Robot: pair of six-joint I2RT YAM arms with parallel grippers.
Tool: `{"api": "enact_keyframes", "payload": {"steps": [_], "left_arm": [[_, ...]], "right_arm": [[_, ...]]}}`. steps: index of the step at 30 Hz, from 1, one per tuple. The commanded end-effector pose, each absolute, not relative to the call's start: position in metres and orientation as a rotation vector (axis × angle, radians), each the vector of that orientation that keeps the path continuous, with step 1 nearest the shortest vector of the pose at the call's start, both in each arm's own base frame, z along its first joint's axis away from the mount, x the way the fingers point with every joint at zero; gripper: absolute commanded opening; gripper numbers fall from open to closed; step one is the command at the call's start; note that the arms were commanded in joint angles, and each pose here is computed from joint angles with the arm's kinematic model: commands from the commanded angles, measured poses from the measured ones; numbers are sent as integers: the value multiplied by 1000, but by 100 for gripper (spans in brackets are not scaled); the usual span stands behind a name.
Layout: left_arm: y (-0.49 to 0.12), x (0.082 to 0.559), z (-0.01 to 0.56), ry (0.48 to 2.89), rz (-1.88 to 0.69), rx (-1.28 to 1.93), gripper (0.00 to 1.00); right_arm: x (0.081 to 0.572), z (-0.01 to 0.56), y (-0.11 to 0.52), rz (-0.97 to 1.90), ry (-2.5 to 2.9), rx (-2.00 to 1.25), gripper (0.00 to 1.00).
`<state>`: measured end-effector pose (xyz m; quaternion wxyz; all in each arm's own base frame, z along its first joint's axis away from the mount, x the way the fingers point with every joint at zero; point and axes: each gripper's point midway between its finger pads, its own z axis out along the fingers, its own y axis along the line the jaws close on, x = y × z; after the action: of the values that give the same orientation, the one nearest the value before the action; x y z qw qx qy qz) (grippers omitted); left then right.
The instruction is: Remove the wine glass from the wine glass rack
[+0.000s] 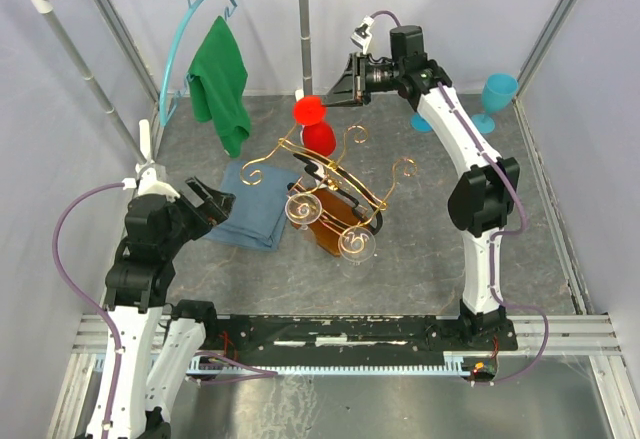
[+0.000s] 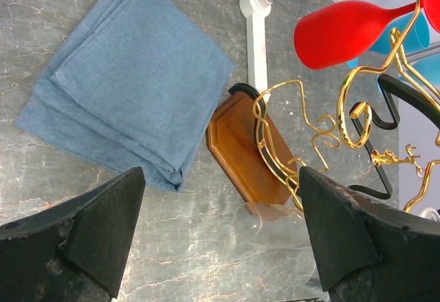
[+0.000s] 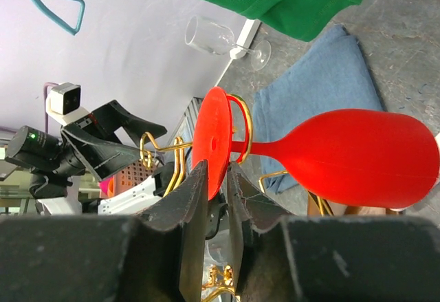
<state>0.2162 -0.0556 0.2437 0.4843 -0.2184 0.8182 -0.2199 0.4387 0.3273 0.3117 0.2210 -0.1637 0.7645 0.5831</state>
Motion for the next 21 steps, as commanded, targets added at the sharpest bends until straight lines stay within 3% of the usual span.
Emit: {"api": "enact_keyframes", "payload": {"steps": [1,10,17,21], "left_arm": [[-57,218,256,1945,-552,-504,99],[-56,217,254,1949,-544,-504,99],[-56,216,254,1950,-546,-502,99],[-56,216,254,1950,-545,-499,99]], "right_arm": [[430,334,335,1656,2023,-535,25],[424,326,342,1650,2060,-569,31],[426,326,342,1633,2073,-556,2],[435,328,341,1617,2080,-500,1]]}}
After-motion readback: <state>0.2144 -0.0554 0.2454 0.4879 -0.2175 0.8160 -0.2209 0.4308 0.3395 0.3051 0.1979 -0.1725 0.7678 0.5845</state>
